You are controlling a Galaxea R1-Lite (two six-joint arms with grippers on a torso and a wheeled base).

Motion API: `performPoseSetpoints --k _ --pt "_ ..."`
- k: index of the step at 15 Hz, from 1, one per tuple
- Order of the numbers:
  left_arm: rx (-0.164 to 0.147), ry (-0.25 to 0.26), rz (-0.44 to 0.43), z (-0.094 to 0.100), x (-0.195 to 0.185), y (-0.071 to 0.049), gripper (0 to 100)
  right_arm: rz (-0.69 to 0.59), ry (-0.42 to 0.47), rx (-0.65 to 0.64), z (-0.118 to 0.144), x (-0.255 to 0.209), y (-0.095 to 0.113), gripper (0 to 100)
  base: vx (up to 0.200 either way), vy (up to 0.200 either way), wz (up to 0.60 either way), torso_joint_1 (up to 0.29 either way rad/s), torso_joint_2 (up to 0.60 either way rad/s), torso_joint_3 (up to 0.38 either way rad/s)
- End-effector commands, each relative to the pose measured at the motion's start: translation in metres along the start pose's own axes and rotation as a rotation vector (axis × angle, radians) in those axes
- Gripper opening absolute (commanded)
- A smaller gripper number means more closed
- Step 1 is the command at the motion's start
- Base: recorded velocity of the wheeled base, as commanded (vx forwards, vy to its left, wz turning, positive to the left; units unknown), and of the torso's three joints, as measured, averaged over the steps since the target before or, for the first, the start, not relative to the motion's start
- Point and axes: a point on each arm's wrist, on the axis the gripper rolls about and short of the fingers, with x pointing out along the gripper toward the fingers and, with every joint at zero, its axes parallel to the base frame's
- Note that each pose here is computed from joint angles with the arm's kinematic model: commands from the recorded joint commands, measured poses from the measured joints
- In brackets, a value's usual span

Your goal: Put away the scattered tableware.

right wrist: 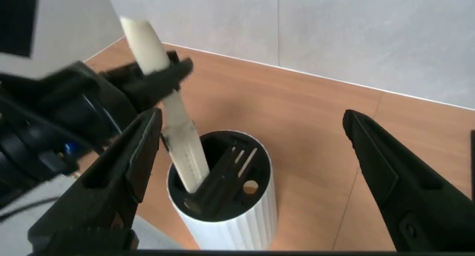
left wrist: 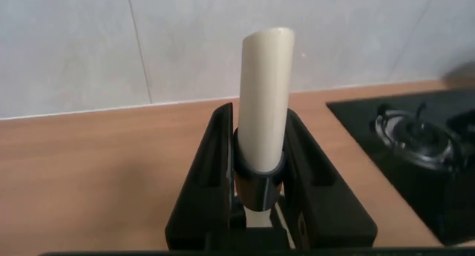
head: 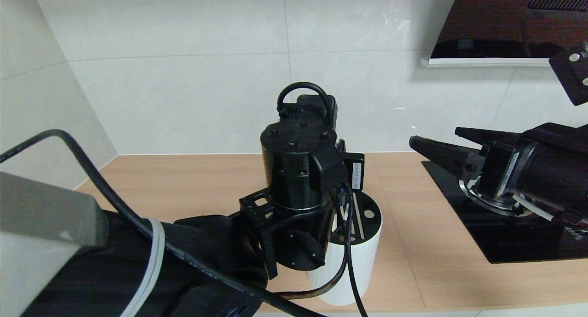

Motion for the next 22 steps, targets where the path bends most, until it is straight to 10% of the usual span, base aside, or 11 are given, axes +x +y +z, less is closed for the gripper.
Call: performPoseSetpoints --k 1,10,11,22 --pt "0.031 0.037 0.003 -0.017 0.004 -0.002 0 0.0 0.003 -0.001 -0.001 0.001 0.0 100 0.0 0.0 0.0 0.0 0.0 0.0" --pt "0.074 0.095 0.005 -0.042 0.006 -0.002 0 -0.002 0.018 -0.003 -0.004 0.005 0.0 100 0.0 0.0 0.0 0.0 0.0 0.0" --pt "0.074 0.095 0.002 -0.043 0.005 -0.003 100 -0.002 0.019 -0.004 -0.004 0.005 0.0 100 0.0 0.0 0.0 0.0 0.0 0.0" --pt "0.032 0.048 -0.011 -0.023 -0.005 -0.001 100 -0.003 0.013 -0.001 -0.003 0.005 0.0 100 0.0 0.0 0.0 0.0 0.0 0.0"
